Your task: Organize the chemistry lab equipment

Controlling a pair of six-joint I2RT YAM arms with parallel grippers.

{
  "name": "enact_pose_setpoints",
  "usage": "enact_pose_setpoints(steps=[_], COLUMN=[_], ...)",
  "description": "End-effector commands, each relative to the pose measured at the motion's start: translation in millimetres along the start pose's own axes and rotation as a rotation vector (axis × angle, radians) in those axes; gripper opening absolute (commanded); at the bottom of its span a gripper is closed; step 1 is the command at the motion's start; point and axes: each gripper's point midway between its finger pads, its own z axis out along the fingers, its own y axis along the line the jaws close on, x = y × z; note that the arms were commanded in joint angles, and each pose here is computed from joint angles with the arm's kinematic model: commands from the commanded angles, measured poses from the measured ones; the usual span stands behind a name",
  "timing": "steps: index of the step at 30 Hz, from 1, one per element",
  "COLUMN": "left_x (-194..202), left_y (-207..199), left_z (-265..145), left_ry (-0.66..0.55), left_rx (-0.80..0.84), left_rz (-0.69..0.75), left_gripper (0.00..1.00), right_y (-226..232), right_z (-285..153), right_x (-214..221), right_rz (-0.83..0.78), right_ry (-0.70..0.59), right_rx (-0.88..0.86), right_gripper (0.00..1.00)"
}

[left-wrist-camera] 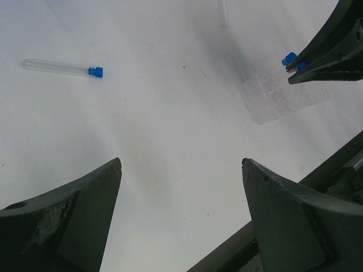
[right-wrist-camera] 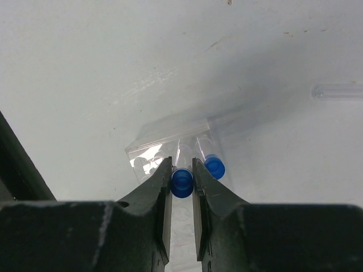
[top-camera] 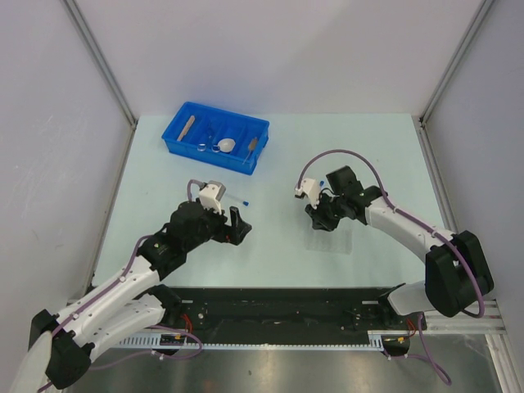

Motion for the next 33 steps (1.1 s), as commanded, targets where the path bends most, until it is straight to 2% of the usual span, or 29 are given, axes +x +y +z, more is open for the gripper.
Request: enact_pose_setpoints(steps=[1, 9, 11, 13, 16, 20, 22, 23, 25, 26, 27, 29, 30, 32, 33], left_x=[-6.7, -8.5, -8.1, -3.4, 5.6, 21.1, 19.4, 29.3, 24.4, 32.4, 15.7, 30.9, 20.1, 26.8, 18.2], left_y=[1.5, -0.2, -2.1, -0.8, 5.6, 12.4, 21.5, 26.4, 31.8, 39.1, 47.2, 66.1, 76.9, 88.7, 90.0], left_z=[1.0, 1.6, 3.2, 7.4, 16.2, 32.6, 40.4, 47.9, 56.1, 63.6, 69.6, 71.7, 70.7, 77.4, 79.7], left_ry=[-0.028, -0.031, -0.025, 0.001, 0.055, 0.148, 0.156, 0.2, 0.225, 0.265, 0.231, 0.309, 0.303, 0.351, 0.357], left_rx=[-0.005, 0.005, 0.02, 0.019, 0.009, 0.023, 0.004, -0.025, -0.075, -0.137, -0.205, -0.364, -0.452, -0.54, -0.566], left_rz=[-0.002, -0.003, -0.012, -0.034, -0.098, -0.257, -0.336, -0.398, -0.44, -0.491, -0.507, -0.562, -0.555, -0.555, -0.554], left_gripper=[0.91, 0.91, 0.98, 1.0, 1.0, 1.0, 1.0, 1.0, 1.0, 1.0, 1.0, 1.0, 1.0, 1.0, 1.0], right_y=[-0.1, 3.7, 4.2, 3.5, 3.0, 1.1, 2.1, -2.7, -3.6, -5.2, -7.4, -8.8, -10.5, -12.3, -11.9], right_z=[-1.7, -8.3, -12.1, -20.8, -36.2, -57.5, -67.2, -71.6, -77.2, -79.3, -82.2, -84.9, -86.9, -88.4, -88.9], right_x=[-2.5, -3.2, -4.0, -5.8, -8.4, -9.9, -13.1, -10.6, -13.4, -12.8, -13.2, -14.0, -14.4, -15.0, -14.9], right_rz=[-0.013, -0.024, -0.023, -0.023, -0.014, 0.007, 0.012, 0.032, 0.054, 0.066, 0.08, 0.097, 0.104, 0.119, 0.125], right_ry=[-0.019, -0.03, -0.038, -0.061, -0.103, -0.17, -0.211, -0.221, -0.254, -0.263, -0.28, -0.298, -0.312, -0.328, -0.337], right_rx=[0.005, -0.003, -0.005, -0.007, -0.022, -0.043, -0.054, -0.044, -0.051, -0.05, -0.051, -0.052, -0.052, -0.051, -0.056], right_gripper=[0.21, 0.31, 0.34, 0.39, 0.46, 0.57, 0.62, 0.63, 0.64, 0.64, 0.64, 0.64, 0.64, 0.64, 0.64])
